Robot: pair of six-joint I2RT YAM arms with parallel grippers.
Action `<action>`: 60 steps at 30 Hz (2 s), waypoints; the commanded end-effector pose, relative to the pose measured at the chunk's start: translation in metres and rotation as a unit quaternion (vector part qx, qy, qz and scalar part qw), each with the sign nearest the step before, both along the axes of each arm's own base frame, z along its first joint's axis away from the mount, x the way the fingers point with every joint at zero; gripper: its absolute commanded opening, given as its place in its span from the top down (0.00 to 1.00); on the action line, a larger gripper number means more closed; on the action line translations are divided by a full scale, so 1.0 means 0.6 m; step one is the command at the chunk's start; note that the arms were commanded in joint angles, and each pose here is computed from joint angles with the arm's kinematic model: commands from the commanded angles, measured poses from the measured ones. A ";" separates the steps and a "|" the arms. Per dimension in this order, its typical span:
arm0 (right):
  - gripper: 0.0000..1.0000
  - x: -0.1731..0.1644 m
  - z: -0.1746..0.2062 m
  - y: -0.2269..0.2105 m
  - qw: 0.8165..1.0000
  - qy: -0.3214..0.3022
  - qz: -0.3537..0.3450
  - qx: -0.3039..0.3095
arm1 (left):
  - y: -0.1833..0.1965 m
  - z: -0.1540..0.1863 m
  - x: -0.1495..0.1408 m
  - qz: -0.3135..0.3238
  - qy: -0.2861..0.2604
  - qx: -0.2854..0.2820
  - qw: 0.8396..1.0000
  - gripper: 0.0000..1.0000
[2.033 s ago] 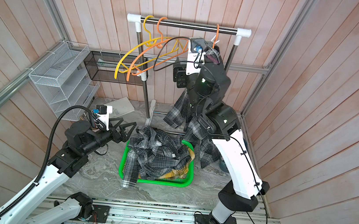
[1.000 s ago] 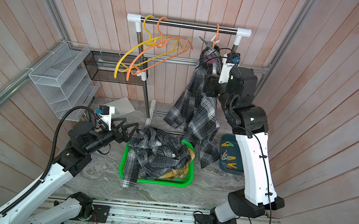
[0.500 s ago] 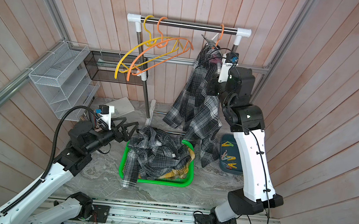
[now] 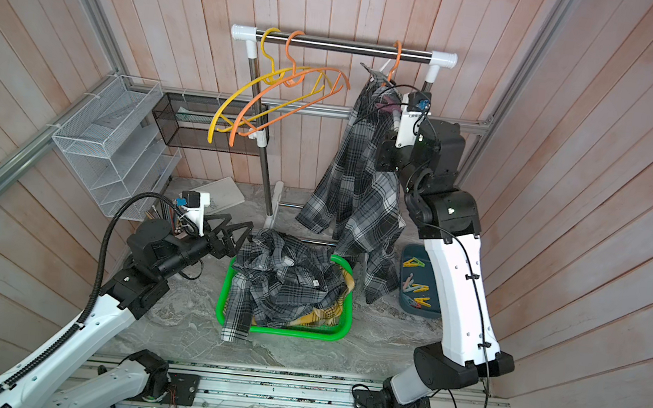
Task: Remove the clothespins securing long-sleeve shirts to the hanger
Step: Pick up the hanger from the clothesline, then place the long-sleeve shirt at the bin.
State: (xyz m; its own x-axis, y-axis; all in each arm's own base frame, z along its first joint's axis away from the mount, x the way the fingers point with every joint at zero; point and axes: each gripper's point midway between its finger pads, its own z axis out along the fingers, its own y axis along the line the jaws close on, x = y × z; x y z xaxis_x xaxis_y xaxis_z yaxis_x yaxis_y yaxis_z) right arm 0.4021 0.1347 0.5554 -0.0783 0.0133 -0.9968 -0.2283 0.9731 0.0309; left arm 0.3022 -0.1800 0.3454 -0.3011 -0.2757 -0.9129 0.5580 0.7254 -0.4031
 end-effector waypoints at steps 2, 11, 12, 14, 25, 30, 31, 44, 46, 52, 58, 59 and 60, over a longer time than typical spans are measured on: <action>1.00 -0.020 0.083 0.000 0.996 -0.081 0.015 0.016 | -0.003 0.006 0.001 -0.007 -0.007 -0.007 1.000 0.00; 1.00 -0.031 0.099 0.000 0.994 -0.103 0.020 0.017 | -0.006 0.005 0.004 -0.010 -0.006 -0.009 1.000 0.00; 1.00 -0.034 0.102 0.000 0.994 -0.105 0.022 0.018 | -0.006 0.005 0.004 -0.010 -0.006 -0.009 1.000 0.00; 1.00 -0.040 0.105 0.001 0.994 -0.108 0.026 0.019 | -0.007 0.005 0.004 -0.010 -0.007 -0.010 1.000 0.00; 1.00 -0.061 0.096 -0.005 0.991 -0.127 0.028 0.020 | -0.010 0.000 0.007 -0.015 -0.001 -0.014 1.000 0.00; 1.00 -0.045 0.109 -0.001 0.991 -0.135 0.023 0.007 | -0.011 0.000 0.006 -0.016 -0.001 -0.016 1.000 0.00; 1.00 -0.042 0.111 0.003 0.990 -0.136 0.026 0.007 | -0.010 -0.001 0.006 -0.015 -0.001 -0.016 1.000 0.00; 1.00 -0.077 0.108 0.023 0.985 -0.151 0.082 0.011 | -0.011 0.003 0.012 -0.014 0.000 -0.014 1.000 0.00; 1.00 -0.086 0.097 0.025 0.984 -0.153 0.089 0.009 | -0.012 0.003 0.014 -0.015 0.001 -0.017 1.000 0.00; 1.00 -0.103 0.071 0.021 0.984 -0.151 0.095 0.002 | -0.014 -0.001 0.018 -0.016 0.005 -0.020 1.000 0.00; 1.00 -0.101 0.014 0.011 0.990 -0.120 0.078 -0.004 | -0.015 -0.004 0.019 -0.016 0.009 -0.025 1.000 0.00; 1.00 -0.100 0.003 0.010 0.991 -0.112 0.077 -0.006 | -0.015 -0.004 0.020 -0.015 0.008 -0.024 1.000 0.00; 1.00 -0.100 -0.008 0.010 0.992 -0.104 0.077 -0.006 | -0.014 -0.005 0.020 -0.014 0.009 -0.025 1.000 0.00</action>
